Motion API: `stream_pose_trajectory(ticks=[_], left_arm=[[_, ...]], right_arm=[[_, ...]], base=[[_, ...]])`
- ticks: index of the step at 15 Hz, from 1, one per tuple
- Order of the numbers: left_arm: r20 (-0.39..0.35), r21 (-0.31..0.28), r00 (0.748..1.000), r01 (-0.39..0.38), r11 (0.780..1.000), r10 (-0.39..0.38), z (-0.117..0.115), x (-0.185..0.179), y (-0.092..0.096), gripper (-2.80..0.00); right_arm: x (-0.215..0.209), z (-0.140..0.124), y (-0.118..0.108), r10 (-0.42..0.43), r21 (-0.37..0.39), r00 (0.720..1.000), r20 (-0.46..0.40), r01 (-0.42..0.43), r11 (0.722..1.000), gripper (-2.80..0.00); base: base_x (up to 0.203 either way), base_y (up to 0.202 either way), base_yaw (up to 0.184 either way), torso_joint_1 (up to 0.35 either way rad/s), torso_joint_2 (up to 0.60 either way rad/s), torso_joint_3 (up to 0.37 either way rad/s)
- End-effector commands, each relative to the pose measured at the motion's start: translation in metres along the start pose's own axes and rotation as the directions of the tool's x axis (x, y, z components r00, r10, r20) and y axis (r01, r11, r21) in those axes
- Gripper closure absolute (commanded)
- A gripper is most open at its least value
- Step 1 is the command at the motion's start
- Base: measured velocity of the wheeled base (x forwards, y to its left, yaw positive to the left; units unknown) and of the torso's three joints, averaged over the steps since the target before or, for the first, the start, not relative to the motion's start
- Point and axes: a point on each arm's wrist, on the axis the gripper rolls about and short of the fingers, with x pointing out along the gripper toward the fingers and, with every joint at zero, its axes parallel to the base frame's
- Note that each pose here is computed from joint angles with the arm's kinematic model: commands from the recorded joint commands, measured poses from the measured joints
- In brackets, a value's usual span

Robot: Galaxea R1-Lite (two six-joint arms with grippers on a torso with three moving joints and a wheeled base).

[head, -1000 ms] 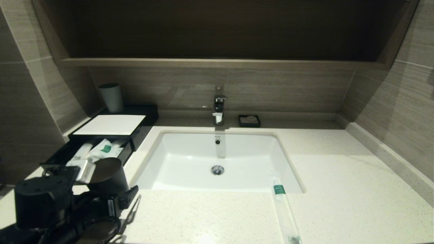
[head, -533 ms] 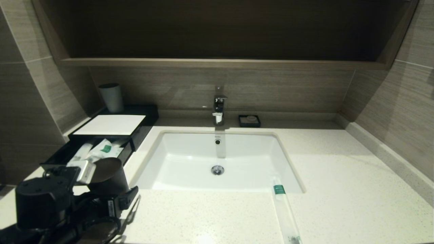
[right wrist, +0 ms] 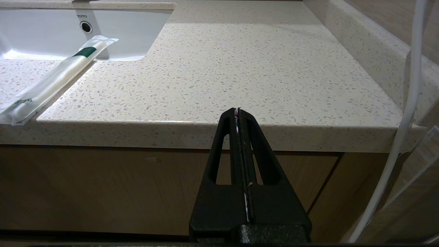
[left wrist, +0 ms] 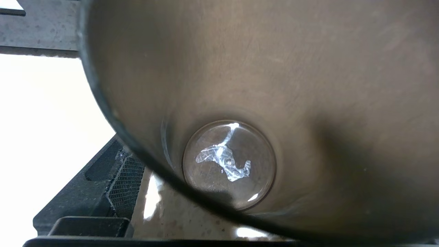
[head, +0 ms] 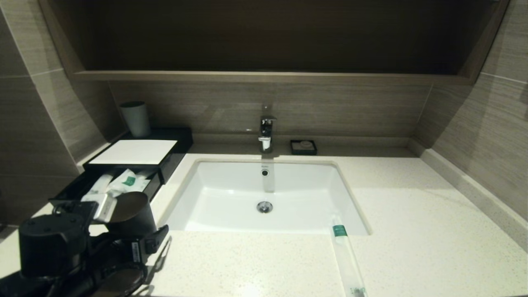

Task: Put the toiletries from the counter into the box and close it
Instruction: Pick up the cup

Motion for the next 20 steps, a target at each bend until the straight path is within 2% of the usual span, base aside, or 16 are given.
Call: stream_pose_trajectory(ticks=[1, 9, 10, 11, 20], left_arm=[[0.002, -0.001, 1.0, -0.001, 1.0, 0.001, -0.0004, -0.0003, 0.0001, -2.8], [0.008, -0.002, 1.0, -0.001, 1.0, 0.001, 0.0013, 0.0008, -0.0003, -2.8], [0.009, -0.002, 1.0, -0.002, 1.0, 0.002, 0.0017, 0.001, -0.0001, -1.83], [0.01, -0.003, 1.0, -0.002, 1.0, 0.002, 0.0018, 0.001, -0.0002, 0.0], [0.01, -0.002, 1.0, -0.002, 1.0, 0.002, 0.0017, 0.0006, -0.0001, 0.0]], right_arm=[[0.0, 0.0, 0.0, 0.001, 0.0, 1.0, 0.0, -0.001, 1.0, 0.0], [0.0, 0.0, 0.0, 0.0, 0.0, 1.0, 0.0, 0.0, 1.0, 0.0], [0.0, 0.0, 0.0, 0.0, 0.0, 1.0, 0.0, 0.0, 1.0, 0.0], [0.0, 0.0, 0.0, 0.0, 0.0, 1.0, 0.0, 0.0, 1.0, 0.0], [0.0, 0.0, 0.0, 0.001, 0.0, 1.0, 0.0, -0.001, 1.0, 0.0]], base=[[0.0, 0.0, 0.0, 0.0, 0.0, 0.0], [0.0, 0.0, 0.0, 0.0, 0.0, 0.0], [0.0, 0.0, 0.0, 0.0, 0.0, 0.0], [0.0, 0.0, 0.0, 0.0, 0.0, 0.0], [0.0, 0.0, 0.0, 0.0, 0.0, 0.0]])
